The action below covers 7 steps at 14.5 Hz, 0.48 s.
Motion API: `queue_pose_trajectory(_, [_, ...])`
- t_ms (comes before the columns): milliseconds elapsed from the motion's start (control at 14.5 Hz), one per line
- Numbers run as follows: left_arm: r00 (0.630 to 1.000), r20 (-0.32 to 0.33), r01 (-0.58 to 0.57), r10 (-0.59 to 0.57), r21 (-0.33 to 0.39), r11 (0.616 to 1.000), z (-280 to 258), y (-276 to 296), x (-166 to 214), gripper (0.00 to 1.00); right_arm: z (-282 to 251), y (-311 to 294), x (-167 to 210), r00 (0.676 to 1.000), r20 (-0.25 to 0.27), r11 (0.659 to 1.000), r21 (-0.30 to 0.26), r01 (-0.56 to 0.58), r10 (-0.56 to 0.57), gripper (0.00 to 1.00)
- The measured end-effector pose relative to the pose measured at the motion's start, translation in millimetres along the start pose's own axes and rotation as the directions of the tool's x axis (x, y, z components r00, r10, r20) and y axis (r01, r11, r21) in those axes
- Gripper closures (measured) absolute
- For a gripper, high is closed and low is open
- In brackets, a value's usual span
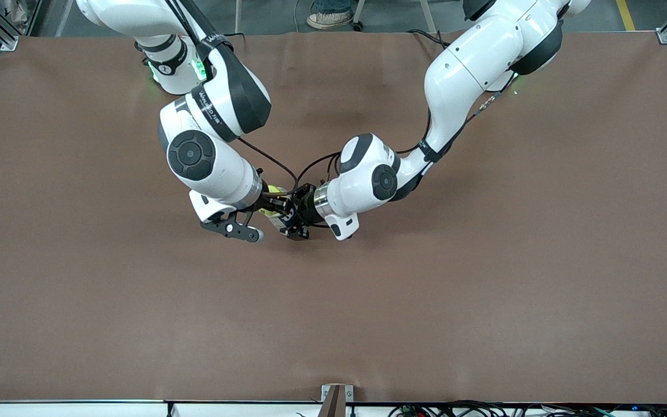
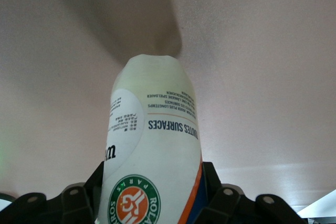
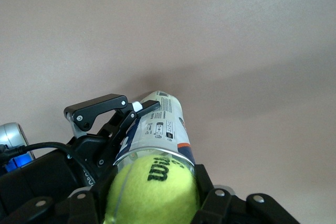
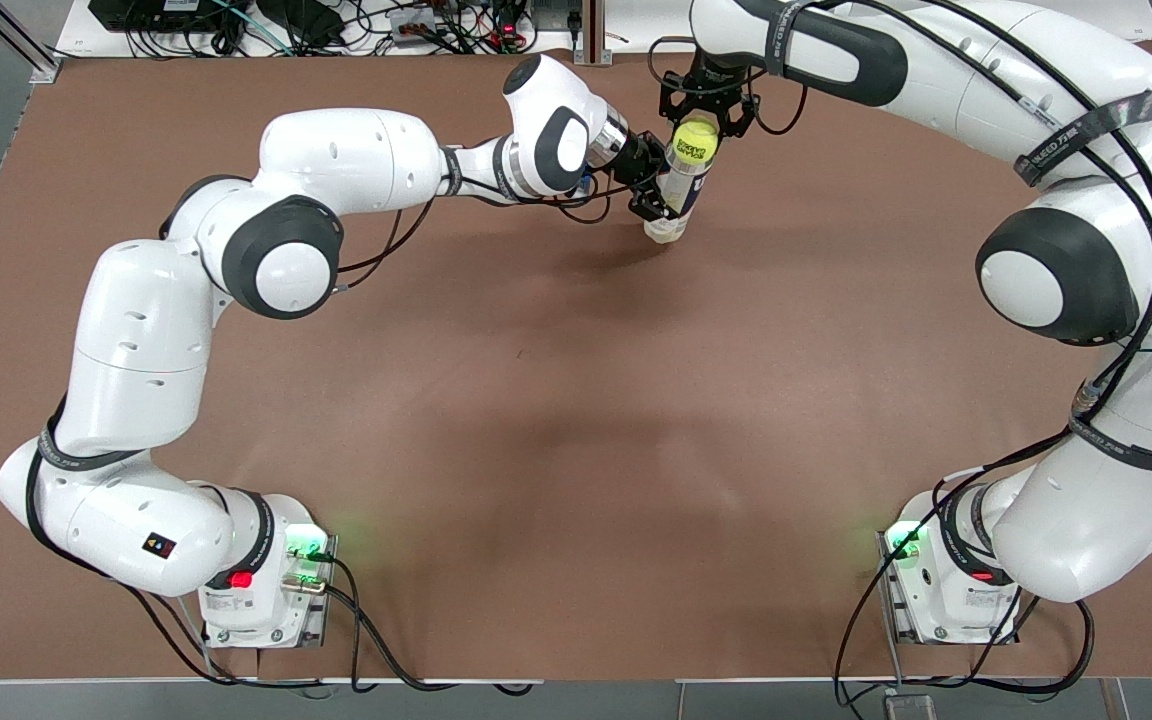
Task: Insert tennis ball vertically with right arm
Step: 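Carry the second ball to the can and push it inside, then open the right gripper and withdraw while the left gripper stands the can upright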
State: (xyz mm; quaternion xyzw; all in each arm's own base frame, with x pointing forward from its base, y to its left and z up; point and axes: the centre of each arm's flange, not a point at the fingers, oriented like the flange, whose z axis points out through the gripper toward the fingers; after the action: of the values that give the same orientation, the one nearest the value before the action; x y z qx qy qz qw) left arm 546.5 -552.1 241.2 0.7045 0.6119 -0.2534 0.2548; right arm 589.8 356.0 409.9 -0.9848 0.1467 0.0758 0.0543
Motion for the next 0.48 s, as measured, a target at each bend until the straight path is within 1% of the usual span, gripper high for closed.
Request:
queue_pose_trajectory(69, [1.0, 0.0, 0.0, 0.0, 0.0, 1.0, 0.0, 0.0, 0.0, 0.25, -0.3, -0.1, 0.1, 1.0, -0.001, 1.0, 0.0, 0.0, 0.0, 0.3])
queue_pose_trajectory(138, [1.0, 0.0, 0.0, 0.0, 0.0, 1.0, 0.0, 0.0, 0.0, 0.25, -0.7, -0.3, 0.0, 1.0, -0.001, 1.0, 0.001, 0.0, 0.0, 0.27])
queue_pose_trajectory(207, [1.0, 0.0, 0.0, 0.0, 0.0, 1.0, 0.0, 0.0, 0.1, 0.25, -1.5, -0.6, 0.0, 1.0, -0.002, 1.0, 0.002, 0.001, -0.001, 0.19])
queue_pose_trajectory(275, [1.0, 0.0, 0.0, 0.0, 0.0, 1.0, 0.0, 0.0, 0.0, 0.25, -2.8, -1.0, 0.2, 1.0, -0.004, 1.0, 0.004, 0.001, -0.001, 0.08])
queue_pose_trajectory(344, [1.0, 0.0, 0.0, 0.0, 0.0, 1.0, 0.0, 0.0, 0.1, 0.25, -4.4, -1.2, 0.6, 1.0, -0.007, 1.0, 0.006, 0.001, -0.001, 0.01])
queue_pose_trajectory(482, [1.0, -0.001, 0.0, 0.0, 0.0, 1.0, 0.3, 0.1, 0.7, 0.25, -9.3, -1.7, 1.5, 1.0, -0.013, 1.0, 0.012, 0.001, -0.001, 0.0])
